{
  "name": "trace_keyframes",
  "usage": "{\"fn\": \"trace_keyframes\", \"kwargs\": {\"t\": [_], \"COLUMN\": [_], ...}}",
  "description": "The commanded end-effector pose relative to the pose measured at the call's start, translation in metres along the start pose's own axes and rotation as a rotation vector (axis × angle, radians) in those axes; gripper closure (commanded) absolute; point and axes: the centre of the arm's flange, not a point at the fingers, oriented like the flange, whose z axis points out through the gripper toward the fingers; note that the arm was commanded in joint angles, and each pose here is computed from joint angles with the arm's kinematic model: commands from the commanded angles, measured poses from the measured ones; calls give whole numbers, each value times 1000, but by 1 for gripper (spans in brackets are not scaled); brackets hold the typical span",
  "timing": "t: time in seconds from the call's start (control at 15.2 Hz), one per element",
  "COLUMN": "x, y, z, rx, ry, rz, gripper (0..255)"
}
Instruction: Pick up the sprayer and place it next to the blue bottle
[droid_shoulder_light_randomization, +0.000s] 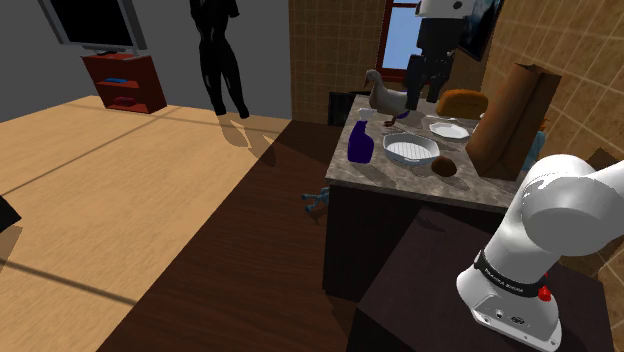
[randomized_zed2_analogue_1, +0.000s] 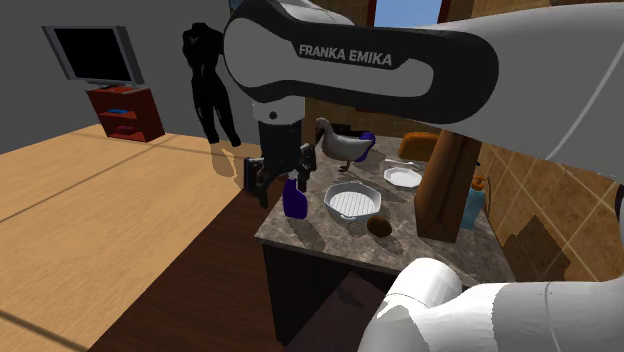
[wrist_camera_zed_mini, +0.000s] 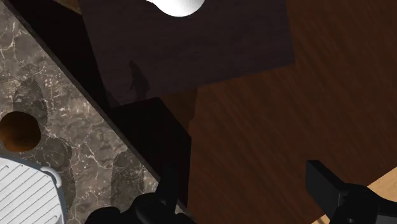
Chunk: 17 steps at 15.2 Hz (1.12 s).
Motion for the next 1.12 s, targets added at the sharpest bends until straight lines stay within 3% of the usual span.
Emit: {"fn": "trace_keyframes", "kwargs": {"t": [0.0, 1.06], "x": [0, 65], "y": [0, 161], "z": [0, 114], "rx": [0, 28], "ry": [0, 167], "rz": [0, -283], "gripper": [0, 0]}}
